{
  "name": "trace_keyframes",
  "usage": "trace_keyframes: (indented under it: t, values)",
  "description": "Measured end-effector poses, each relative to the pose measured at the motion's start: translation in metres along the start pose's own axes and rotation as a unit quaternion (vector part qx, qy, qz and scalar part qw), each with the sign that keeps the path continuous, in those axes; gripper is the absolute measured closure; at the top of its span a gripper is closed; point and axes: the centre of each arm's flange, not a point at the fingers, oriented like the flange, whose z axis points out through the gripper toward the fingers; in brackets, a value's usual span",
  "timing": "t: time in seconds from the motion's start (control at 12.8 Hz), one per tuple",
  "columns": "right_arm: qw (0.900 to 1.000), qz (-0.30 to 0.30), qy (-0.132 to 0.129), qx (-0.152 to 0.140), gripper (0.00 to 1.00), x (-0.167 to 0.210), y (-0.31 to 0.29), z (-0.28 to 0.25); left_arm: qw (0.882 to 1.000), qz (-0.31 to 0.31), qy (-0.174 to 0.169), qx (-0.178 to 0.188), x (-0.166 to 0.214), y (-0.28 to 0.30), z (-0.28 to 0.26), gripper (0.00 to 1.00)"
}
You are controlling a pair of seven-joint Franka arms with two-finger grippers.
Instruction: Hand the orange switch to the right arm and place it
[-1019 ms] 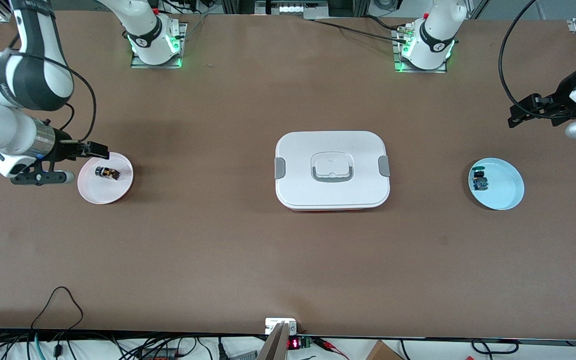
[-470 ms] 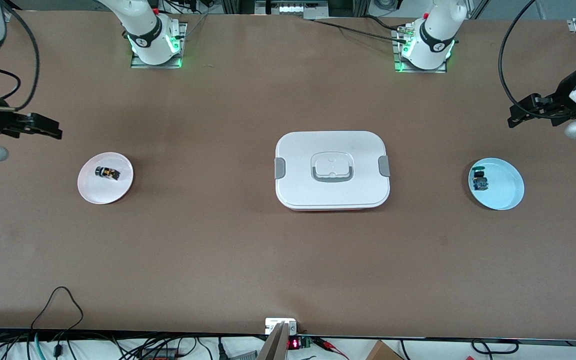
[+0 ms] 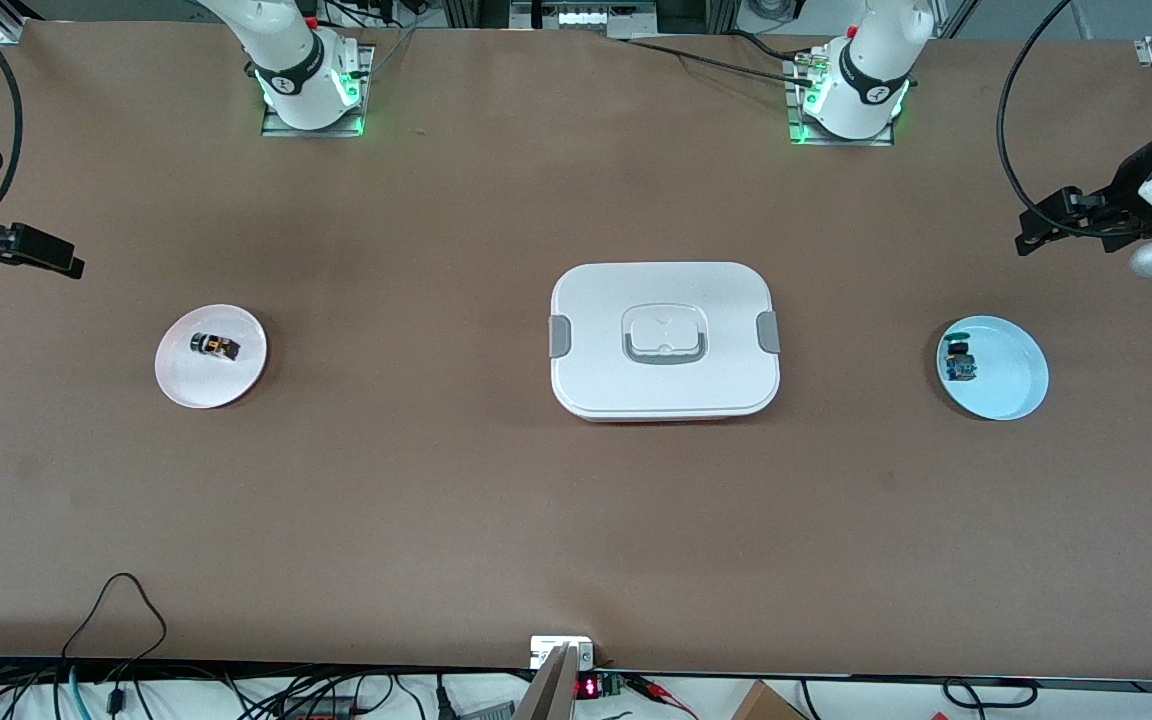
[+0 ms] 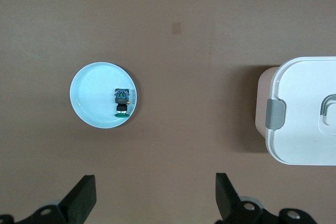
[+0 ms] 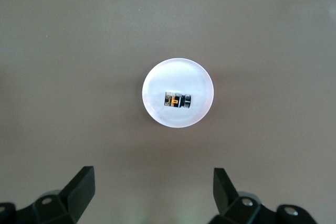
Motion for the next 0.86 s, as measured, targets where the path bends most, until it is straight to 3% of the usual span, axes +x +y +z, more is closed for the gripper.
trace_keyframes:
  t: [0.47, 0.86]
  values:
    - [1.0, -0.007, 0.027, 0.007, 0.0, -0.025, -0.002, -0.022, 1.0, 0.0, 0.004, 0.0, 0.0, 0.0, -0.003, 0.0]
    - [1.0, -0.011, 0.027, 0.008, 0.0, -0.03, -0.006, -0.025, 1.0, 0.0, 0.004, 0.0, 0.0, 0.0, -0.004, 0.0]
